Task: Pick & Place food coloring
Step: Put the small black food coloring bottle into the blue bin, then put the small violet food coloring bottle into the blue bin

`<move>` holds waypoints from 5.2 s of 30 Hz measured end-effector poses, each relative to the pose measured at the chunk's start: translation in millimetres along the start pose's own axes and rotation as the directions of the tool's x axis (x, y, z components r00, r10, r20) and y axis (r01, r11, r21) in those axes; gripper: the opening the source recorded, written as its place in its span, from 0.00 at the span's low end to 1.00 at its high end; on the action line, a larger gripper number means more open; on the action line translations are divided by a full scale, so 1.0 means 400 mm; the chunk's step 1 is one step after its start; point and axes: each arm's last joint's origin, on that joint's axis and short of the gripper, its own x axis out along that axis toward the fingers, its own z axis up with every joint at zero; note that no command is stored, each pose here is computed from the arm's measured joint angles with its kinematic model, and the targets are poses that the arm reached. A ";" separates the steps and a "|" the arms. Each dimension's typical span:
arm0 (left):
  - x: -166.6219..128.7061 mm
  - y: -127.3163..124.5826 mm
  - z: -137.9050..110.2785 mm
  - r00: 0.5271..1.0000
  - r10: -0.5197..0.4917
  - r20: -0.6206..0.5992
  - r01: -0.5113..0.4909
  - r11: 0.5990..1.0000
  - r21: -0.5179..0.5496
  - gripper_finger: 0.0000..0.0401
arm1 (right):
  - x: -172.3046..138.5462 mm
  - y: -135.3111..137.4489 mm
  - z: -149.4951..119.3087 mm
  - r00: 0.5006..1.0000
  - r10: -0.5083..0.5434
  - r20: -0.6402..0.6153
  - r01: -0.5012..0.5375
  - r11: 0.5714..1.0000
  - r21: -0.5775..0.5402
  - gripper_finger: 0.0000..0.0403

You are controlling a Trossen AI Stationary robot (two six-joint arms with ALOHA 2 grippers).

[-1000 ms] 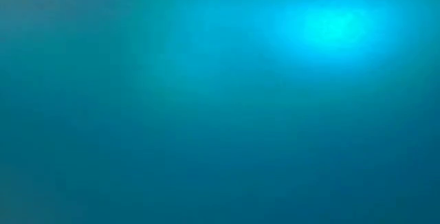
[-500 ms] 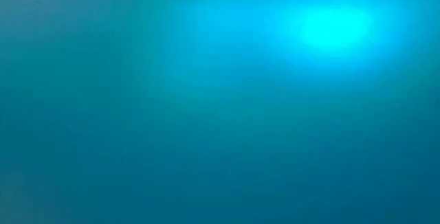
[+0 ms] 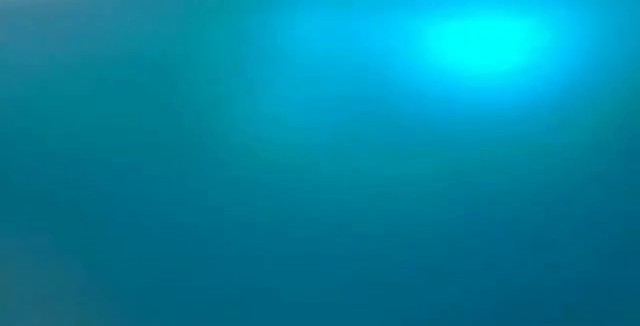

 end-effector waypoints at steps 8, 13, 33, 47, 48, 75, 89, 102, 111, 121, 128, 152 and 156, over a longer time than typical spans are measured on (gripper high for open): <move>0.001 0.001 -0.001 1.000 -0.012 0.001 0.012 1.000 -0.008 0.25 | 0.000 0.000 0.000 1.000 0.000 0.000 0.000 1.000 0.000 0.39; 0.001 0.001 -0.001 1.000 -0.012 0.001 0.012 1.000 -0.008 0.27 | 0.000 0.000 0.000 1.000 0.000 0.000 0.000 1.000 0.000 0.39; -0.126 -0.028 0.025 0.978 0.194 0.076 -0.201 0.975 0.092 0.27 | 0.000 0.000 0.000 1.000 0.000 0.000 0.000 1.000 0.000 0.39; -0.148 0.109 -0.008 0.956 0.292 0.027 -0.292 0.956 0.002 0.27 | 0.000 0.000 0.000 1.000 0.000 -0.001 0.000 1.000 0.000 0.39; -0.146 0.124 -0.012 0.955 0.296 0.019 -0.296 0.955 -0.005 0.27 | 0.000 0.000 0.000 1.000 0.000 0.000 0.000 1.000 0.000 0.39; 0.011 0.284 -0.100 0.979 0.200 0.040 -0.200 0.980 0.002 0.27 | 0.000 0.000 0.000 1.000 0.000 0.000 0.000 1.000 0.000 0.39; 0.054 0.309 -0.119 0.988 0.157 -0.004 -0.157 0.987 -0.020 0.27 | 0.000 0.000 0.000 1.000 0.000 0.000 0.000 1.000 0.000 0.39; 0.071 0.328 -0.139 0.993 0.113 -0.035 -0.116 0.991 -0.074 0.27 | 0.000 0.000 0.000 1.000 -0.001 0.000 0.001 1.000 0.000 0.39; 0.082 0.333 -0.135 0.992 0.122 -0.019 -0.123 0.989 -0.077 0.27 | 0.000 0.000 0.000 1.000 0.000 0.000 0.000 1.000 0.000 0.39; 0.082 0.325 -0.134 0.994 0.103 -0.020 -0.104 0.992 -0.078 0.21 | 0.000 0.000 0.000 1.000 0.000 0.000 0.000 1.000 0.000 0.39; 0.075 0.317 -0.127 0.995 0.097 -0.007 -0.097 0.991 -0.097 0.13 | 0.000 0.000 0.000 1.000 0.000 -0.001 0.000 1.000 0.000 0.39; -0.132 0.082 -0.038 0.977 0.060 0.205 -0.105 0.971 0.213 0.18 | 0.000 0.000 0.000 1.000 0.000 0.000 0.000 1.000 0.000 0.39; -0.141 0.010 -0.031 0.980 0.019 0.199 -0.071 0.964 0.257 0.16 | 0.000 0.000 0.000 1.000 0.000 0.000 0.000 1.000 0.000 0.39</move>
